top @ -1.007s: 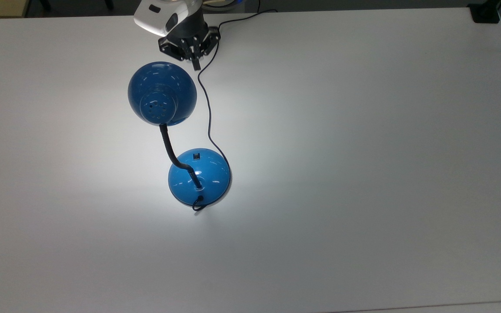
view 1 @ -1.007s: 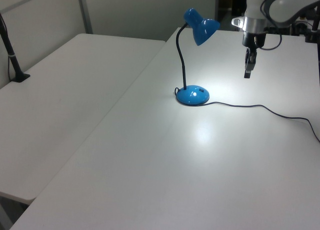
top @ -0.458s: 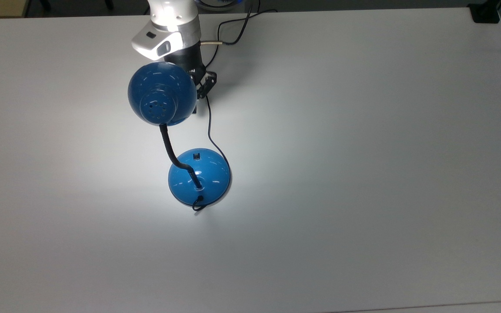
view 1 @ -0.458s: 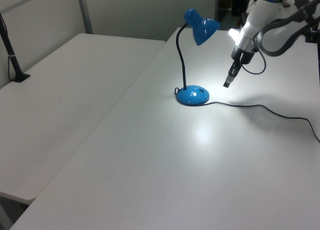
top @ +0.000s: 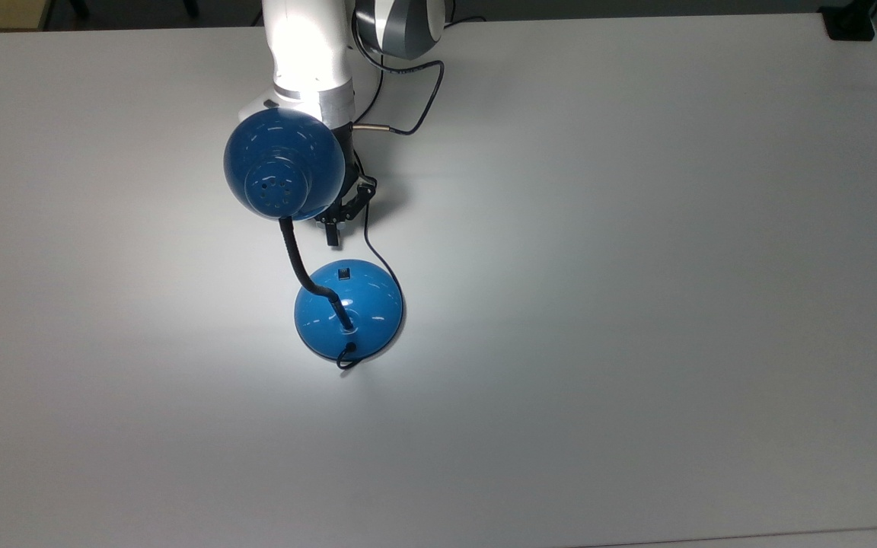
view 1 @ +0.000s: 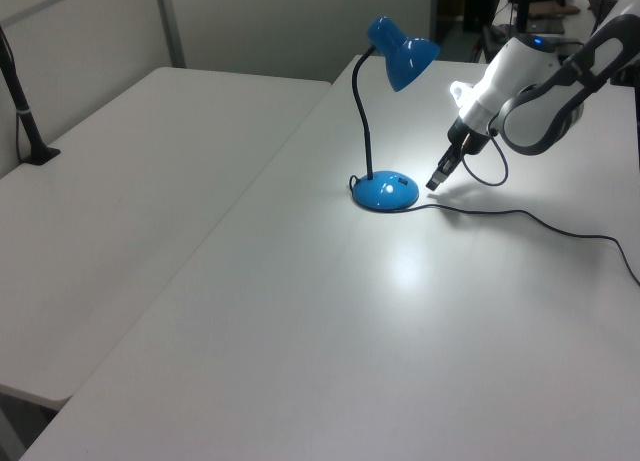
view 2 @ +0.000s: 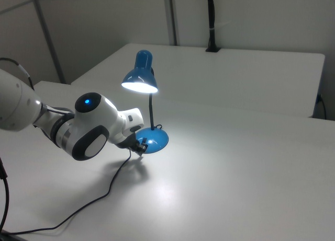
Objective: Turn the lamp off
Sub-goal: 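Move the gripper past the shade toward the switch on the blue base, then press down on the switch on the lamp base with the gripper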
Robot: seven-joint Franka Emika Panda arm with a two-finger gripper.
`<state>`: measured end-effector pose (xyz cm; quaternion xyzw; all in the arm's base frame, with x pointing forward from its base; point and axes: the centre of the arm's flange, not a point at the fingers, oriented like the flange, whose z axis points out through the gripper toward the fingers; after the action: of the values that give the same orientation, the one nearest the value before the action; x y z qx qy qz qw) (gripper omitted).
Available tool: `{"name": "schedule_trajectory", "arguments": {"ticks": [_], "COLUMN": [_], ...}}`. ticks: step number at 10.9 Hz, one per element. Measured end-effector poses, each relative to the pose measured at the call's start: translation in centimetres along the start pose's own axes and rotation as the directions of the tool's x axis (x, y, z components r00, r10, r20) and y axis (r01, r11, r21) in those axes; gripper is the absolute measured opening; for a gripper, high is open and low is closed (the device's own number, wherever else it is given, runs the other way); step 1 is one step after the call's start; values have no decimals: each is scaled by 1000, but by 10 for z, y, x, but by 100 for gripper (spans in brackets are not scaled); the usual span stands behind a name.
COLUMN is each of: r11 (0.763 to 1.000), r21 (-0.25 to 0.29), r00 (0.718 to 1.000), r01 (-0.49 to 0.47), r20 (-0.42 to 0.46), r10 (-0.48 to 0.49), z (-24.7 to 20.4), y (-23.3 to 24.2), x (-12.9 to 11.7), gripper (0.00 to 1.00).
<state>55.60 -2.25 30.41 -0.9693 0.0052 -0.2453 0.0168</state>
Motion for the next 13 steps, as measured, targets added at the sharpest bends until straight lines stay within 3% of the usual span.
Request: {"name": "schedule_trajectory", "arguments": {"ticks": [3, 7, 13], "r11": [998, 996, 995], "r21": [20, 34, 35], "r00": [997, 992, 992], "r01": [-67, -85, -97], "r20": [-44, -93, -75], "r10": [68, 88, 99], "z": [-3, -12, 5], "y": [-7, -11, -11], "x": [11, 36, 36], "gripper": [0, 0, 0]}}
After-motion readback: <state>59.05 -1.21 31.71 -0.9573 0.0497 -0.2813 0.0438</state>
